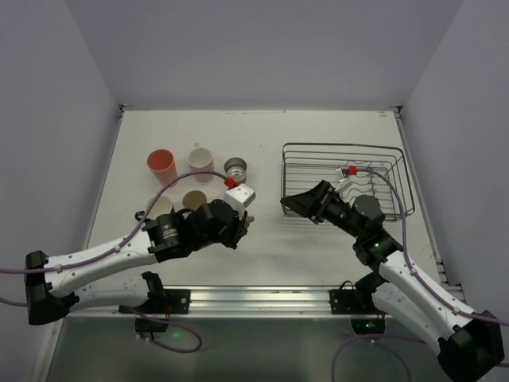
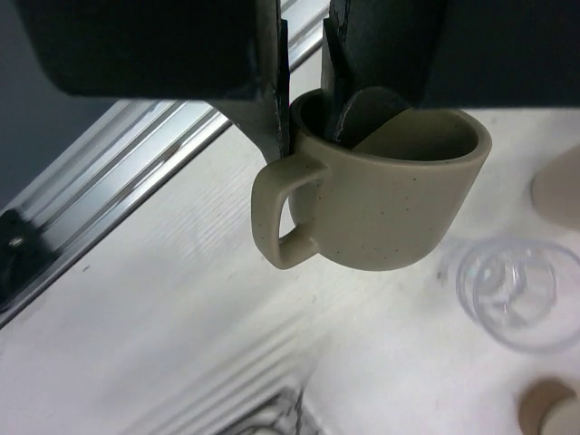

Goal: Unload the cups from the dish rack

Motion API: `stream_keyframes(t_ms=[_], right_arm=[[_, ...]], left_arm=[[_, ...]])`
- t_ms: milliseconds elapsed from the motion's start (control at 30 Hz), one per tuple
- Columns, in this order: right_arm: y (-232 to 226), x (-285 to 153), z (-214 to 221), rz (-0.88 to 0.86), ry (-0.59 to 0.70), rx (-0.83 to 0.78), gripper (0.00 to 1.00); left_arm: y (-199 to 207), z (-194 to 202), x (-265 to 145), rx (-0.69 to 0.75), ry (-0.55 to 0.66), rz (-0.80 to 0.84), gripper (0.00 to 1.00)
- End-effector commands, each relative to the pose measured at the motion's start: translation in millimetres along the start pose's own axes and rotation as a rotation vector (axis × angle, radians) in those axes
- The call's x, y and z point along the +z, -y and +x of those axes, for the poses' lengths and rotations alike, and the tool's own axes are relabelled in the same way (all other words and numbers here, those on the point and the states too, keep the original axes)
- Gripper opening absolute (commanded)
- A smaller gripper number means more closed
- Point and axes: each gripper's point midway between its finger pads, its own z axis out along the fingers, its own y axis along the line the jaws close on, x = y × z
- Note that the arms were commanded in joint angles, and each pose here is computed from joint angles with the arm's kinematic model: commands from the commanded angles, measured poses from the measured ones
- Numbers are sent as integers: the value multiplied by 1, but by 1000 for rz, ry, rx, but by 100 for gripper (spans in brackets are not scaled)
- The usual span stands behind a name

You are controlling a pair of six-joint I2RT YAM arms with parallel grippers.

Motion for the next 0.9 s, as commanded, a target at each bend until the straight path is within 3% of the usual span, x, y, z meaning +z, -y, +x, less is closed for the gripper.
stream_keyframes(t_ms=[0,133,600,733,867], right_arm=[[-4,-6,-25,64,92,-162,99],[-5,-14,-35,101,135,-225,99],[5,-52,-59,213,315,-315,99],[4,-59,-64,223,354,-320,99],[4,-60,-65,226,358,-321,99]], left_arm=[[-26,70,5,-7,-304,-151,0],[-40,101,26,24,-409,-247,0],[-51,142,63,74,-552,-252,1],[-57,140,67,66,-555,-255,9],[-58,134,68,66,-550,-260,25]])
